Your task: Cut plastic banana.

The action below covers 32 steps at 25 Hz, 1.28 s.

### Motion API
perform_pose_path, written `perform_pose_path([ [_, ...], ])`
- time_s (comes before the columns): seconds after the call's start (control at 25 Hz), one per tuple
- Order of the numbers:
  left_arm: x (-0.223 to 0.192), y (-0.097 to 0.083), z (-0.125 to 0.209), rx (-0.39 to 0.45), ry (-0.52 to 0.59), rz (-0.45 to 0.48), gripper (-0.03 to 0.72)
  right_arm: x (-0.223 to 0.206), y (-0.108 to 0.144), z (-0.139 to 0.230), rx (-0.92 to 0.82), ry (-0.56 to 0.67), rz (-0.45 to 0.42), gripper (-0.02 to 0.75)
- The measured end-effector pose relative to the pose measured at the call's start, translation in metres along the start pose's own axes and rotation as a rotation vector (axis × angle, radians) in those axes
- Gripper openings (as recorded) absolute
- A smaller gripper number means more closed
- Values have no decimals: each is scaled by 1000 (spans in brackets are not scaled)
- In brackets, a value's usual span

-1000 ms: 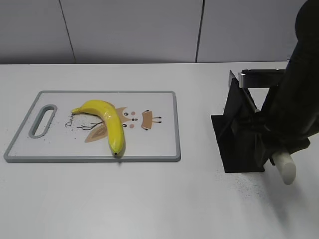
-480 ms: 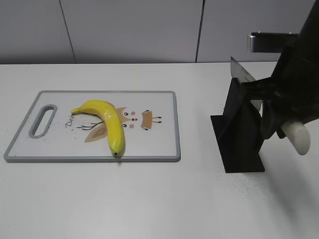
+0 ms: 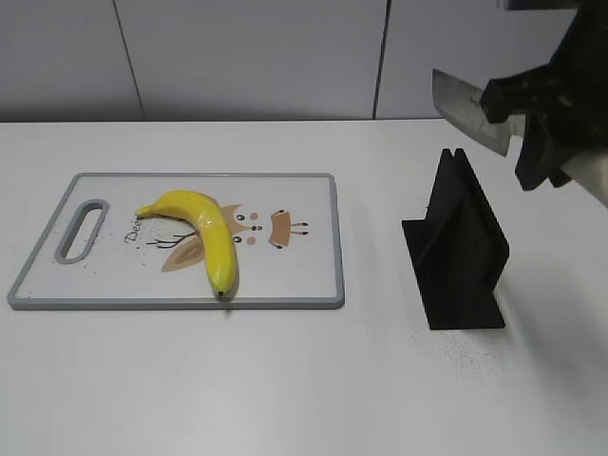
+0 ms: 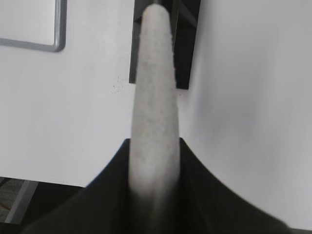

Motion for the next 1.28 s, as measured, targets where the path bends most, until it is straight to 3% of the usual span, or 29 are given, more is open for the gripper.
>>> perform_pose_path([
  [0.16,5,3,-9,0,-40,-12,528,19,5,-14,83,-75,-13,164],
  [0.32,0,8,-26,-10,-46,-15,529,33,10,-22,270,-127,-24,164],
  [0.76,-52,25,-78,-214,56,23,528,10,31,-59,722,-120,16,164],
  [0.96,-80,27,-109,-311,77,94,528,-6,46,-78,851,-110,4,164],
  [1.28,-125,26,-167,-508,84,265,528,-29,79,-88,1161,-108,-152,164],
])
Point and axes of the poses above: a point on each arm's last joint axis where the gripper is mounted, x pointing back along that axis away from the gripper, y along the wrist's bending axis when the last joint is at zero, z = x × y, the point moved 5 cm from there along -x, pointing out along that axis toward the gripper, and after that the axes turned 14 degrees about -x, right-handed, at the moved point
